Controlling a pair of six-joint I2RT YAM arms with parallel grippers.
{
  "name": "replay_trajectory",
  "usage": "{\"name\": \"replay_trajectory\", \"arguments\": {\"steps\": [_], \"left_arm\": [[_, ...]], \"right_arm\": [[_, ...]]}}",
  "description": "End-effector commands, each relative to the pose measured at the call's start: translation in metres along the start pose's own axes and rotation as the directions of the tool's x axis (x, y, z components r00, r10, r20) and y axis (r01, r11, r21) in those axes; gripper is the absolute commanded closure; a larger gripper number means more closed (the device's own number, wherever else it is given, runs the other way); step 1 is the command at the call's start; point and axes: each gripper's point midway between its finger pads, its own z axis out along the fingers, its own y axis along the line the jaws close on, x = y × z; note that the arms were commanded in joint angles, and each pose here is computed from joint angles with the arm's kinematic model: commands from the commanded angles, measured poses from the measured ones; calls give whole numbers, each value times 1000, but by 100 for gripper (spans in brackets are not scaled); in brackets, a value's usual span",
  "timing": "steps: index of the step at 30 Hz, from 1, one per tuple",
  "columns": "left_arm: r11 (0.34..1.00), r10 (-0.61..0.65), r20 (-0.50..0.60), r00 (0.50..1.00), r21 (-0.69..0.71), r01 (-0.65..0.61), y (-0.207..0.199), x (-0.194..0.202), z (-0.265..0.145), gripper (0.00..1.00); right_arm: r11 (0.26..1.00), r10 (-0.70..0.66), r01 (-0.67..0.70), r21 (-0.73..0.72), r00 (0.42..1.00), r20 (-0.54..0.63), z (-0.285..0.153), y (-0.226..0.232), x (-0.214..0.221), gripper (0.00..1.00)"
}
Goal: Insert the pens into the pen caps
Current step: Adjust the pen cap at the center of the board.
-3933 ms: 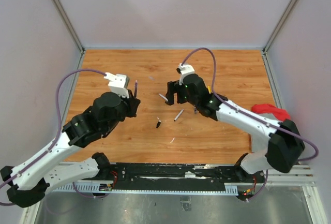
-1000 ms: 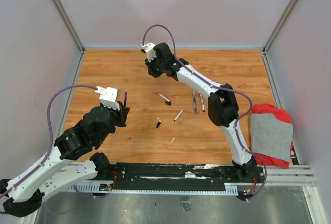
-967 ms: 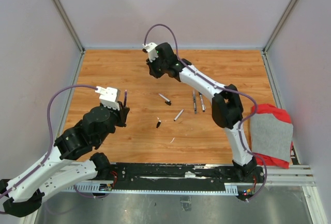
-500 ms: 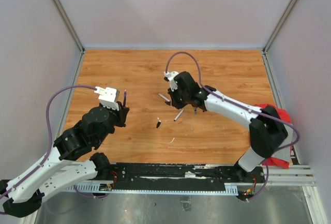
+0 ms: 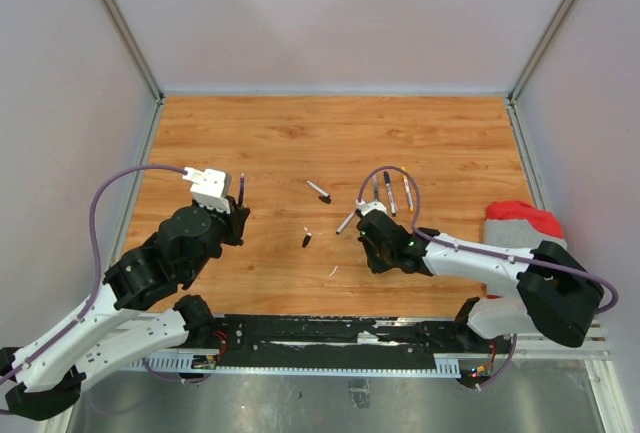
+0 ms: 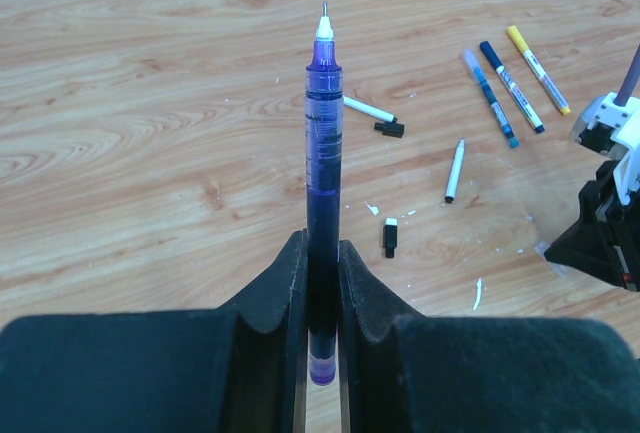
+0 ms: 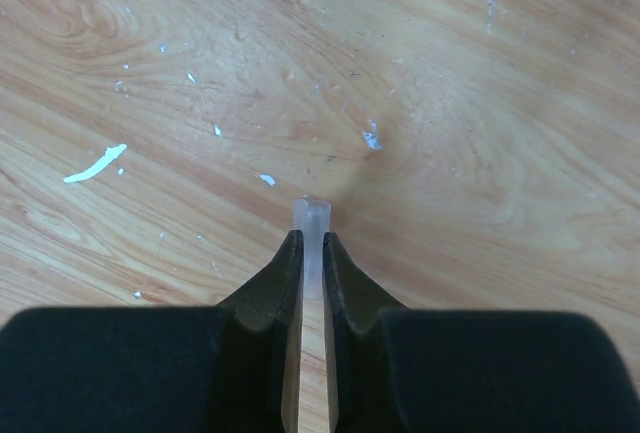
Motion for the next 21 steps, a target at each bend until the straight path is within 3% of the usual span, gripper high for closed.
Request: {"name": "replay_trajectory", "arguments": {"steps": [1, 14, 21], "left_arm": [[1000, 2, 16, 1000, 7, -2, -3, -3, 4, 99], [1000, 7, 9, 1000, -3, -7, -2, -2, 5, 99], [1000, 7, 8, 1000, -5, -7, -2, -1, 5, 100]], "right_arm": [[998, 55, -56, 33, 998, 17, 5, 2, 2, 92], [999, -46, 50, 17, 981, -188, -2, 7, 27, 75], [994, -77, 97, 54, 955, -286, -6, 2, 32, 74]]}}
